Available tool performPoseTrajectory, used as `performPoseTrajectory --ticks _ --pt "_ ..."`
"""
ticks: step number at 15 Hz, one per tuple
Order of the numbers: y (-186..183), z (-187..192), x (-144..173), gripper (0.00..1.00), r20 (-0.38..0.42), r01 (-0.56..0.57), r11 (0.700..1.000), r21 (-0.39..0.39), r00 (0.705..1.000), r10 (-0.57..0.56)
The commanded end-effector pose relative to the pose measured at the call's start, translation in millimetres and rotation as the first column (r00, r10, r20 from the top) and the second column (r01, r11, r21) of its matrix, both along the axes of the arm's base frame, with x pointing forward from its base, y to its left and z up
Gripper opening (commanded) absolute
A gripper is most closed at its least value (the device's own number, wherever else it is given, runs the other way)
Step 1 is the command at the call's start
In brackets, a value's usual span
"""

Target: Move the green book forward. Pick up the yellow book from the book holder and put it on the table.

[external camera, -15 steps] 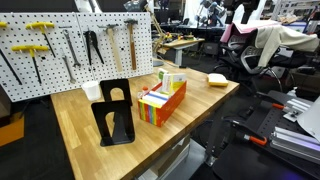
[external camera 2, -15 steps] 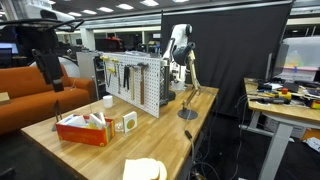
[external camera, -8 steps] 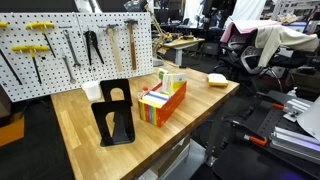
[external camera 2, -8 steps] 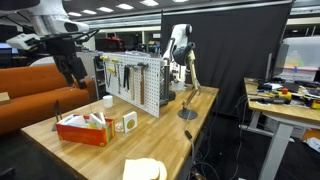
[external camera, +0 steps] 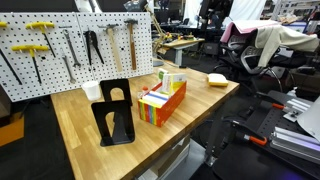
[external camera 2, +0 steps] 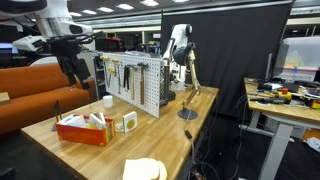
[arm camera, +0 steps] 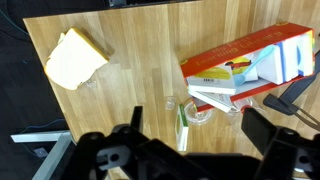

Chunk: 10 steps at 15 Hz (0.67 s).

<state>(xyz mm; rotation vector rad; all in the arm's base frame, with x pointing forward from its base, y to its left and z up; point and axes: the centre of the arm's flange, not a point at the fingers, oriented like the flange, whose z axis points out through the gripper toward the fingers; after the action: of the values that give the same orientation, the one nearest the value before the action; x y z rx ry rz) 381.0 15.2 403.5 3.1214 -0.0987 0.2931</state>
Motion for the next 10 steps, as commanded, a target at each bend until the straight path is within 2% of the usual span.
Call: performPoseTrajectory --ticks 1,6,10 --pt "1 -2 6 1.00 0.004 -0.003 1.000 -0.014 1.000 0.003" --pt "25 -33 71 1.00 0.026 -0.065 0.997 -0.040 0.997 0.066" --pt "44 -67 129 1.00 -0.001 -0.130 0.988 -0.082 0.991 0.131"
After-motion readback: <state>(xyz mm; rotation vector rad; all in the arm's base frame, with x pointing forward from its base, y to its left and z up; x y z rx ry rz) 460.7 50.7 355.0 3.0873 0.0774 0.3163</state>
